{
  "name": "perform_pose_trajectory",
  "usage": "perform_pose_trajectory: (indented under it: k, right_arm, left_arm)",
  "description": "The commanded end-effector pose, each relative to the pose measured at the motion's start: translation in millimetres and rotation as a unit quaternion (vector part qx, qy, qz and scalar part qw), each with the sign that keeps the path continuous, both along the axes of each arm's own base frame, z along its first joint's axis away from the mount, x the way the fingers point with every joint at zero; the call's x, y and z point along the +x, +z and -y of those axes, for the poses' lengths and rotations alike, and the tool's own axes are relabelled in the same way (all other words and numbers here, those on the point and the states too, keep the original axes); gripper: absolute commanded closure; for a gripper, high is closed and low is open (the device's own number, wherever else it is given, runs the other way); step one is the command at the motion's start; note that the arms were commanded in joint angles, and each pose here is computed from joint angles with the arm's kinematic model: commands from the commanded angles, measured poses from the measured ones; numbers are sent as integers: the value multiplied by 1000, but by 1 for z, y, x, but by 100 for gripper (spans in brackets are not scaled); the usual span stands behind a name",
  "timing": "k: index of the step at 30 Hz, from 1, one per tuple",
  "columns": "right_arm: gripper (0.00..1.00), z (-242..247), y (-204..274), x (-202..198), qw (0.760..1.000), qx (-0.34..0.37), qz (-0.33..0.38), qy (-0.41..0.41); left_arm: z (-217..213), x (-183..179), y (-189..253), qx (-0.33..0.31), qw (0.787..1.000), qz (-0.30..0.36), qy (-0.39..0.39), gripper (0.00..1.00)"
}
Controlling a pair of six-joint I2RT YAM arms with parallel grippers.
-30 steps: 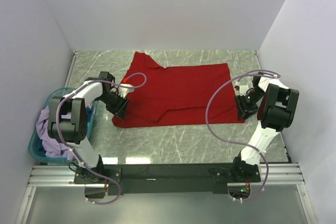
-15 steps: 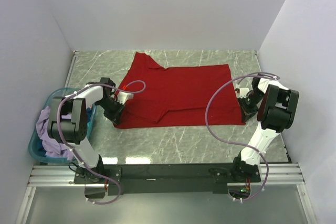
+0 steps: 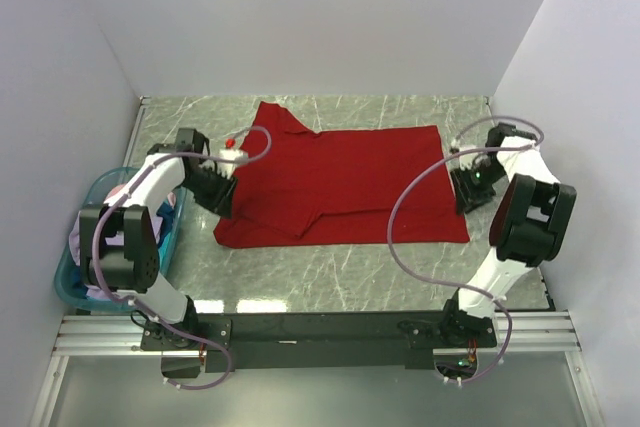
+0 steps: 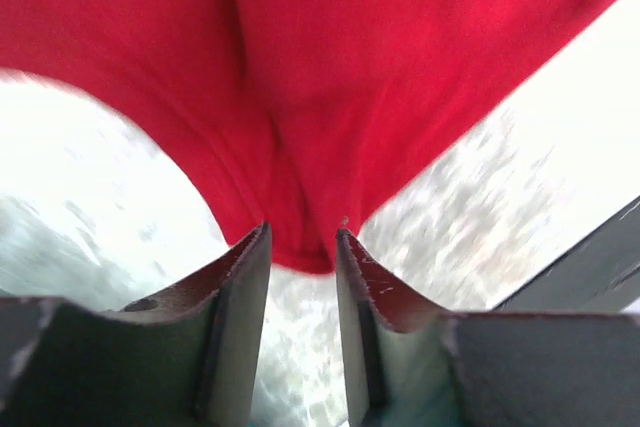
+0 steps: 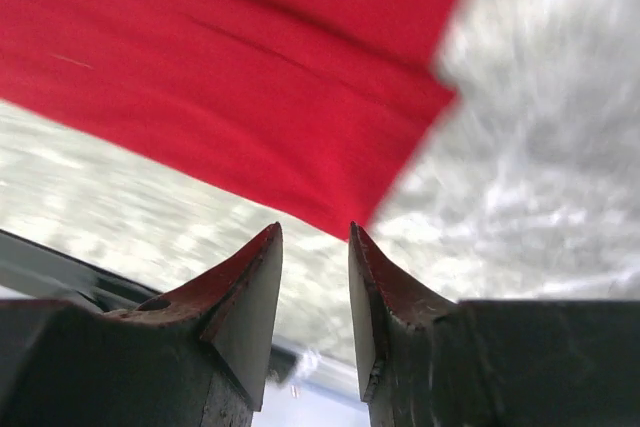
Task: Fold and stack the t-shirts
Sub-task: Fold the tshirt
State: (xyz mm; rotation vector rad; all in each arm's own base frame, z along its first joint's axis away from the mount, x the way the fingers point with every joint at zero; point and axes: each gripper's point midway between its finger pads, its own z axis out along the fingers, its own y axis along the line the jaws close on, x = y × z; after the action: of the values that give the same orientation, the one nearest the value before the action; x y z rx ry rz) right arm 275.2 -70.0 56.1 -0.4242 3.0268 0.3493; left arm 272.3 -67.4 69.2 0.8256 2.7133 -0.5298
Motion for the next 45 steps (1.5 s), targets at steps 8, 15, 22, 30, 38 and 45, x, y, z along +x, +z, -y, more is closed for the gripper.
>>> perform_pose_trajectory:
  k: [8, 15, 22, 30, 38, 45]
  right_arm:
    - [65, -192, 82, 24, 957, 124, 194, 178]
    - [66, -314, 75, 15, 866, 51, 312, 388]
    - [64, -399, 51, -1, 804, 26, 329, 494]
    - [59, -443, 26, -17, 776, 20, 315, 546]
    - [56, -450, 5, -15, 771, 4, 293, 565]
    - [52, -447, -5, -19, 771, 0, 275, 574]
  left_arm:
    - [48, 34, 42, -157, 987, 7, 45, 55]
    - [50, 52, 62, -201, 976, 7, 80, 47]
    - [25, 71, 64, -201, 972, -1, 125, 45]
    - [14, 80, 64, -193, 972, 5, 136, 43]
    - [10, 78, 58, -193, 972, -2, 134, 42]
    - [8, 78, 55, -190, 973, -1, 131, 41]
